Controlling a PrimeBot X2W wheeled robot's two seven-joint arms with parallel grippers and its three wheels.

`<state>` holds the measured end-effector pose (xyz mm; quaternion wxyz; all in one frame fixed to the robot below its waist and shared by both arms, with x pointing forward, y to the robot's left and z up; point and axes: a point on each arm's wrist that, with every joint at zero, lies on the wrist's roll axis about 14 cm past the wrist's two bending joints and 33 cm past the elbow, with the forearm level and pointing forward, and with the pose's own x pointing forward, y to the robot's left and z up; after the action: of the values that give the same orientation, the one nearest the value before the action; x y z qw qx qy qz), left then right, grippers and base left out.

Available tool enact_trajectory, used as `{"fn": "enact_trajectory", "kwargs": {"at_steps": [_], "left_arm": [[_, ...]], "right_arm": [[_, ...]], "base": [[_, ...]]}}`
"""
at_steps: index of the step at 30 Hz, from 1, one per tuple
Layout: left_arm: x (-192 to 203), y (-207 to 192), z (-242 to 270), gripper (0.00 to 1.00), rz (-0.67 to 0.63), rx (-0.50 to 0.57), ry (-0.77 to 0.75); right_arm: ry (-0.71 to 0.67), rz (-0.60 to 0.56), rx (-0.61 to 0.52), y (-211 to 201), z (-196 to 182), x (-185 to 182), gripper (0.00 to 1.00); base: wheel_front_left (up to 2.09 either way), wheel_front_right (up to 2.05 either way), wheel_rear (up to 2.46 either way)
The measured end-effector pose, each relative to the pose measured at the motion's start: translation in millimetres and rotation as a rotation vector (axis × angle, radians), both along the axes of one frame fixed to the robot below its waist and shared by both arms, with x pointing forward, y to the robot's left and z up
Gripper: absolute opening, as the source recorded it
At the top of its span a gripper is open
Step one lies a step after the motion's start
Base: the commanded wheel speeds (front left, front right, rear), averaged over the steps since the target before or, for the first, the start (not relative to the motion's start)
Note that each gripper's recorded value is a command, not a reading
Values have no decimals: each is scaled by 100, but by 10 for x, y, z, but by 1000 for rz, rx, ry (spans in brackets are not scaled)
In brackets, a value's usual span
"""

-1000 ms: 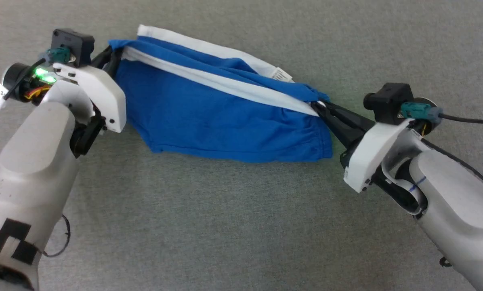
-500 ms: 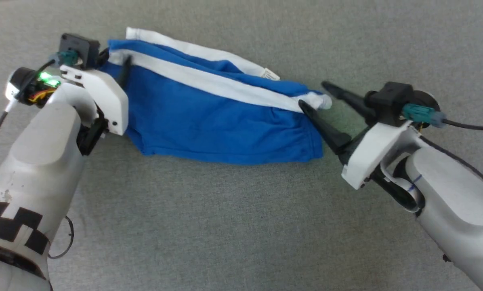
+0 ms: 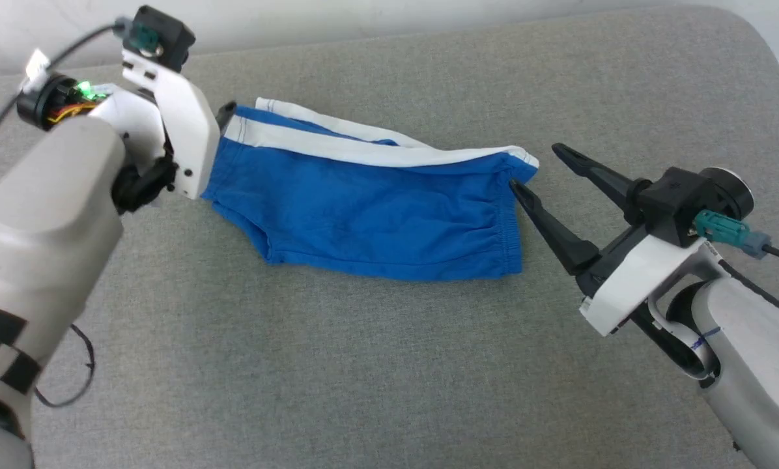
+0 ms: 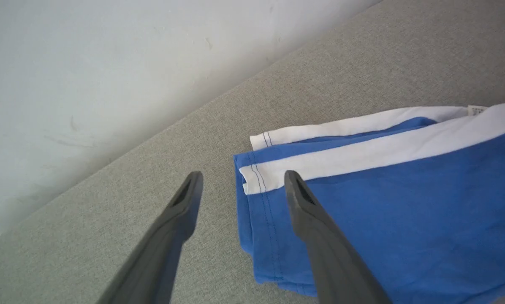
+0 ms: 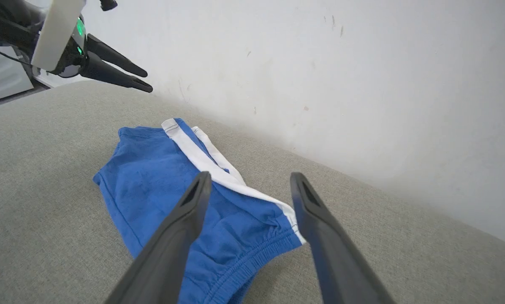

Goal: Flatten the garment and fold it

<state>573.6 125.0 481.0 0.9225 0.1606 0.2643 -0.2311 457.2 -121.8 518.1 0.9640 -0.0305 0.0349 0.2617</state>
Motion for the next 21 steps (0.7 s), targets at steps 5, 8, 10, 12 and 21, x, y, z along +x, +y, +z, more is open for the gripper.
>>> {"fn": "enact_trajectory", "kwargs": {"at_steps": [5,8,10,12,21], "left_arm": [[-154,54,-222,100,33,37,246],[-175,91,-364,100,34,80,320],[-160,81,-448,100,27,108,348],[-152,70,-552,100,23,135,378],[-243,40,-1050,100,15,229,553]], "right_arm": [[-1,-1,12,56,28,-37,100],[10,-10,15,47,-2,-43,100],[27,-20,13,22,-51,-44,100],[40,-29,14,-4,-101,-43,100],[110,-67,2,-106,-365,-18,100]], "base": [[0,0,0],[0,0,0],[0,0,0],[0,0,0],[0,0,0]]}}
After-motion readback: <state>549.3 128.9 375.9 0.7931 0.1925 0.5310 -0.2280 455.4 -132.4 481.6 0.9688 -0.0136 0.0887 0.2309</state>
